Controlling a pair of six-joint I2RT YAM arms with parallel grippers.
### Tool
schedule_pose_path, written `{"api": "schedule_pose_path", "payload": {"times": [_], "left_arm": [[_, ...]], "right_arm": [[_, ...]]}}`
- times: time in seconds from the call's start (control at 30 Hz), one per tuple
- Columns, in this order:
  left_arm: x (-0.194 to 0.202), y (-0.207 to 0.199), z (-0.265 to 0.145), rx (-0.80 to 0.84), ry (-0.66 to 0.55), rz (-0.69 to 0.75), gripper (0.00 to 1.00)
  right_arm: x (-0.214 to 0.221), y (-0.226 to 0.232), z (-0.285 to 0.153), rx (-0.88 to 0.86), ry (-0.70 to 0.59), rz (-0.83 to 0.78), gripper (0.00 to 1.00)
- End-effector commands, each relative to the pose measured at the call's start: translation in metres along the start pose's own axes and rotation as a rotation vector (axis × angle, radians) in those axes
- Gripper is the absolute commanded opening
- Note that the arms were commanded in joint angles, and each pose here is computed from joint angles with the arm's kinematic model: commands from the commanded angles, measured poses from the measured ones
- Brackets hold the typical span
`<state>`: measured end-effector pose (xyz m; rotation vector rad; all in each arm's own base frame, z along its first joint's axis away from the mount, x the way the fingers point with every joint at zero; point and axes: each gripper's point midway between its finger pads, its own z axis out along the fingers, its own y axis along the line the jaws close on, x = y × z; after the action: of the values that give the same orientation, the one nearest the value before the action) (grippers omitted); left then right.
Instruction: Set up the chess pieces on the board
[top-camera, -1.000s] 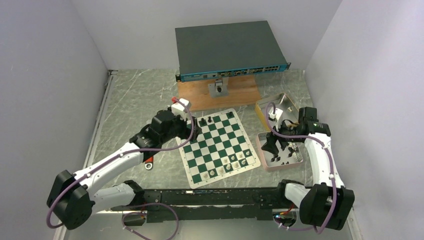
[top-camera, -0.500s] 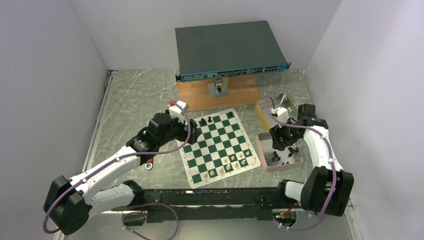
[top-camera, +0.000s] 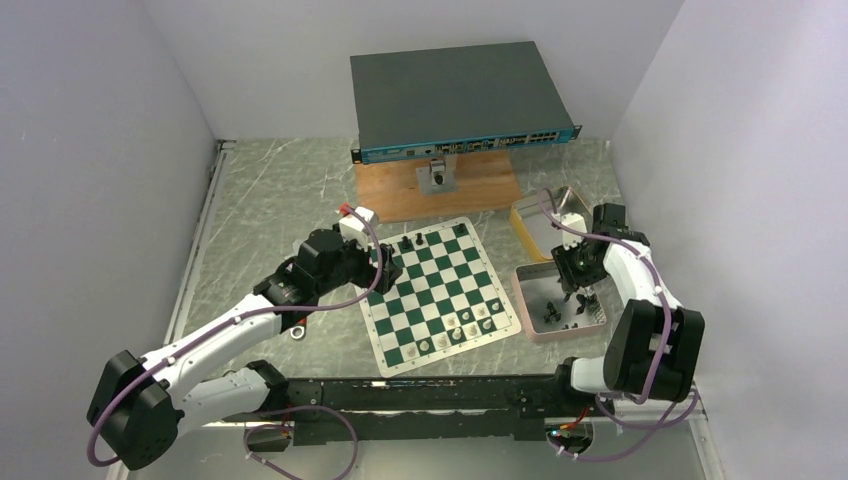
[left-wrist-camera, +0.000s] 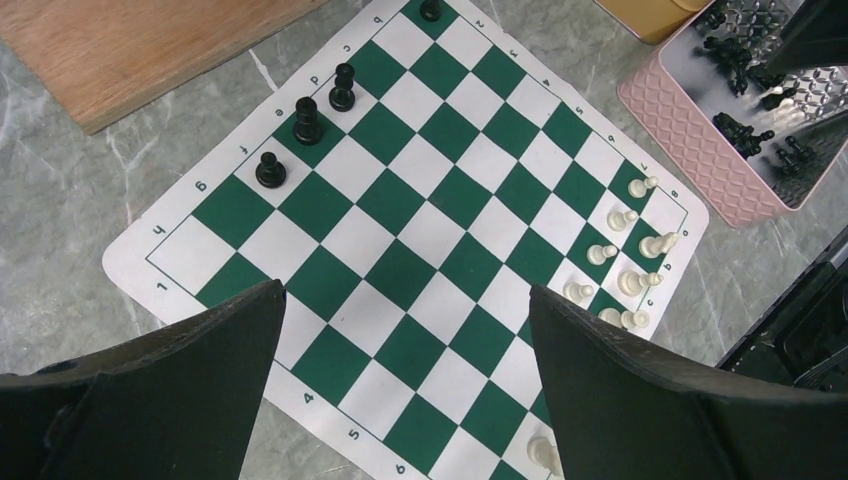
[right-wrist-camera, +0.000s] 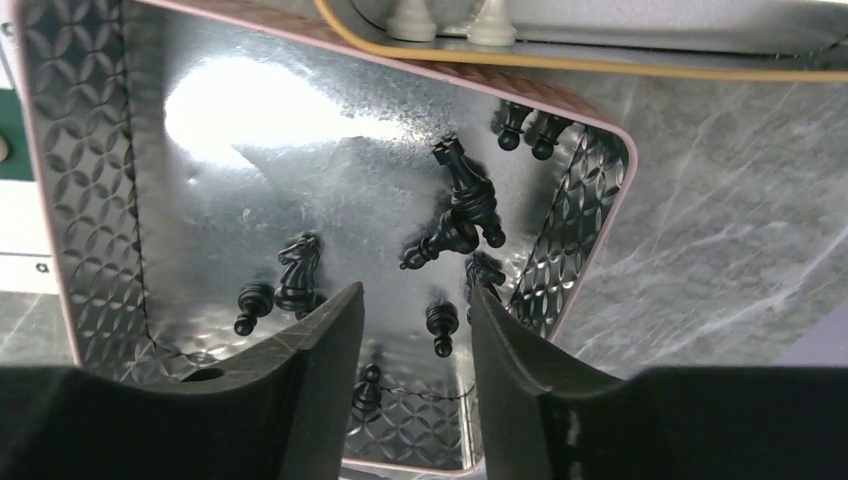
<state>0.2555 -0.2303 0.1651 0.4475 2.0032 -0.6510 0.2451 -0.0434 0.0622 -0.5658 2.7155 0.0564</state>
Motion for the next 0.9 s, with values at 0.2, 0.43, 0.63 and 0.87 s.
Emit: {"api": "schedule_pose_path", "payload": {"times": [0.2, 0.43, 0.63, 0.87], "left_arm": [[-0.011, -0.007, 0.001, 0.033, -0.031, 0.008, 0.96], [-0.011, -0.006, 0.003, 0.030, -0.025, 0.012, 0.96], [-0.010, -0.006, 0.004, 0.031, -0.021, 0.013, 0.96], [-0.010, -0.005, 0.004, 0.030, -0.023, 0.014, 0.96]], "right_arm": [[-0.016, -0.023, 0.012, 0.049, -0.007, 0.108, 0.31], [-0.020, -0.029, 0.023, 0.049, 0.003, 0.103, 0.33], [-0.019, -0.034, 0.032, 0.050, 0.027, 0.107, 0.35], [-0.015, -0.019, 0.038, -0.028, 0.020, 0.076, 0.32]]}}
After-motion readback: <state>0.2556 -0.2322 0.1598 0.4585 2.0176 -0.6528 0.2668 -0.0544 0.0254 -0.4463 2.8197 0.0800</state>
